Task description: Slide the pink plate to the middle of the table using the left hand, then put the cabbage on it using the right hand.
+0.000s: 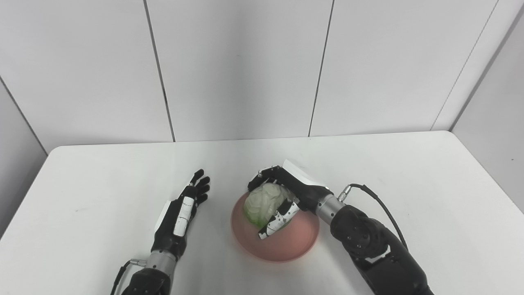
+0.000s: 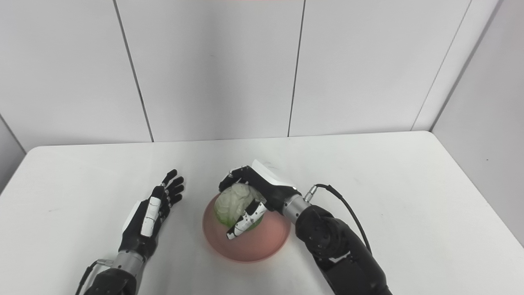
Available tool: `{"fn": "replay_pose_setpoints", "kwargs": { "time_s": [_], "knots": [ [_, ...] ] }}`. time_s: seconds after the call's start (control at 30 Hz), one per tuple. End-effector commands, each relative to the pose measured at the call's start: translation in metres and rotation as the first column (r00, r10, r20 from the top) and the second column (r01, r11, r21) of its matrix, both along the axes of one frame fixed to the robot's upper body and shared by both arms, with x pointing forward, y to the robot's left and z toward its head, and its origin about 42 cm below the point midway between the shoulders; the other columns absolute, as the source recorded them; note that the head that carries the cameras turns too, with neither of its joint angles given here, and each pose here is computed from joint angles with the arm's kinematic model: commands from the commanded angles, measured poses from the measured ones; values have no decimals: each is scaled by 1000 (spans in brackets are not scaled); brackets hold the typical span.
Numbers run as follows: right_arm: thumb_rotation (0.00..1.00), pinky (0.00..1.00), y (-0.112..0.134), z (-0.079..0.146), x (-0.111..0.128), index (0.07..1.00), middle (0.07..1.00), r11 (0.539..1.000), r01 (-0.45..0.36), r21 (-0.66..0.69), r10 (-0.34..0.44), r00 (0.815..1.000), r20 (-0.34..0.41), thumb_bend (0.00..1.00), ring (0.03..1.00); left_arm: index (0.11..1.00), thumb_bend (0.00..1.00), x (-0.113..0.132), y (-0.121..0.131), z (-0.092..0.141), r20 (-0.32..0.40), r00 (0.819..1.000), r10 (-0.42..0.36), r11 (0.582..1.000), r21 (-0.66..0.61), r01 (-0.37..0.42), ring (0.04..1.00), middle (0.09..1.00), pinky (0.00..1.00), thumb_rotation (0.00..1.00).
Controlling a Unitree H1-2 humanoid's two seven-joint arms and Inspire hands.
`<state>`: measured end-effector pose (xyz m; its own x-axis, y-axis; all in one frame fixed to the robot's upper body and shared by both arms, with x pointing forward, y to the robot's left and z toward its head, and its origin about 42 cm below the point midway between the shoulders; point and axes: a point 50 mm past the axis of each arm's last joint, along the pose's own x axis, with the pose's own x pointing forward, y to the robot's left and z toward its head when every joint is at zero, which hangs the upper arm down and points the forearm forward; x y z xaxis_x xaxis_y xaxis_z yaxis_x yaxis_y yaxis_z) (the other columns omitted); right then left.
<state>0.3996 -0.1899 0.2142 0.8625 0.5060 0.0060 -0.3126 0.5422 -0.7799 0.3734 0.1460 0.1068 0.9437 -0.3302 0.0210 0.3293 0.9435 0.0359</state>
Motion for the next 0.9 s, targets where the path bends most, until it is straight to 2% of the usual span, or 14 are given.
{"fn": "replay_pose_setpoints", "kwargs": {
  "time_s": [0.0,0.13,0.47,0.77,0.83,0.87],
  "knots": [
    [0,435,1,15,3,501,474,999,-37,-5,37,996,83,525,468,931,881,-17,-17,-27,-159,985,-73,996,30,79,933,934,917,1000],
    [0,457,-3,10,5,482,492,999,-33,-26,35,996,83,526,494,931,866,-18,-17,-26,-170,983,-67,997,24,72,936,934,932,1000],
    [0,439,-4,0,5,493,480,998,-30,-54,34,996,82,527,473,937,873,-17,-17,-27,-168,983,-74,997,14,78,940,940,930,1000],
    [0,478,-5,-10,5,506,479,998,-45,-44,46,999,24,527,522,935,889,-17,-17,-27,-166,983,-75,996,24,80,939,938,933,1000],
    [89,502,-6,-11,4,498,576,998,-52,-46,53,998,22,522,568,934,890,-17,-17,-28,-161,984,-72,996,31,78,934,935,919,1000],
    [105,510,-6,-10,4,528,608,997,-53,-57,55,998,18,581,586,934,891,-18,-17,-28,-160,984,-72,996,32,78,934,935,917,1000]
  ]
}}
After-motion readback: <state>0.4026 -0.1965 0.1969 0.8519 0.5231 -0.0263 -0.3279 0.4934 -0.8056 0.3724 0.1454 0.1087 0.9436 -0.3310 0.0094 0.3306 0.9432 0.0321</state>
